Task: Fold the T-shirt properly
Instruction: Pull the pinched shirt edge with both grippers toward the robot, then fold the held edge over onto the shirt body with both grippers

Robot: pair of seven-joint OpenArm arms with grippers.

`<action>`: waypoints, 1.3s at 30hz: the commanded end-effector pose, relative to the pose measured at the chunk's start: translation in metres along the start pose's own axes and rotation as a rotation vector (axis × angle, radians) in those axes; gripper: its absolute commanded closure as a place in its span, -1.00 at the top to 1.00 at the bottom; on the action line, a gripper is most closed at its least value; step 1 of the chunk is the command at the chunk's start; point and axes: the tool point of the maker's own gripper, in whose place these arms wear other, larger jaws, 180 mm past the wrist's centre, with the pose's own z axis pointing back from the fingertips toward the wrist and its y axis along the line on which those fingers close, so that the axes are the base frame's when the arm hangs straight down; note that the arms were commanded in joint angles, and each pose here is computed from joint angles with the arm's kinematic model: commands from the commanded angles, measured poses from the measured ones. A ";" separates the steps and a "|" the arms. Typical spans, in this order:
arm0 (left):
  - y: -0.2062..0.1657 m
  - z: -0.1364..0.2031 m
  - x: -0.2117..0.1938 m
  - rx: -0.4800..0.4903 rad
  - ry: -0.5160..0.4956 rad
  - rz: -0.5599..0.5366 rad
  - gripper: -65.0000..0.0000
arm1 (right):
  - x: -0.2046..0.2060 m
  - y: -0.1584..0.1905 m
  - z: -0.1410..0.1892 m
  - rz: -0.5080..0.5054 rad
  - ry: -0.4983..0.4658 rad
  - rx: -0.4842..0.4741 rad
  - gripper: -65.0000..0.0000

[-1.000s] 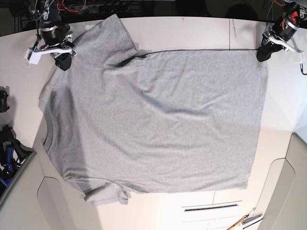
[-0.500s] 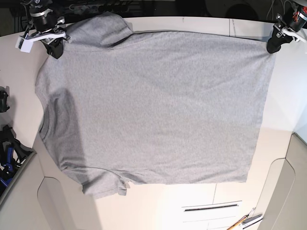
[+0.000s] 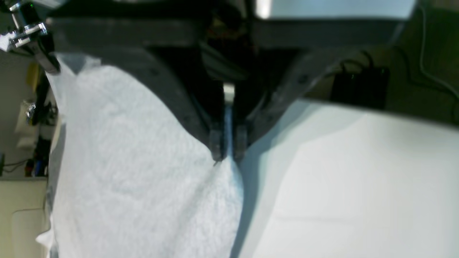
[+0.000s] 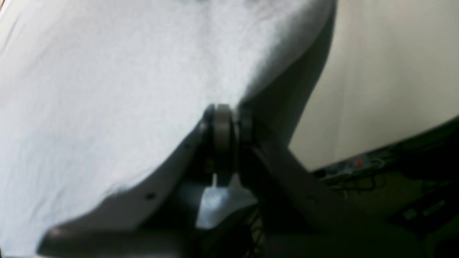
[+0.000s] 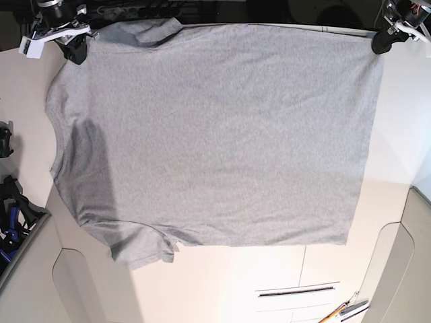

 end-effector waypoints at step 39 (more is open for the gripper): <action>-0.067 -0.024 0.064 -0.150 -0.110 -0.192 -1.00 | 0.107 0.044 -0.026 0.185 -0.217 0.144 -1.00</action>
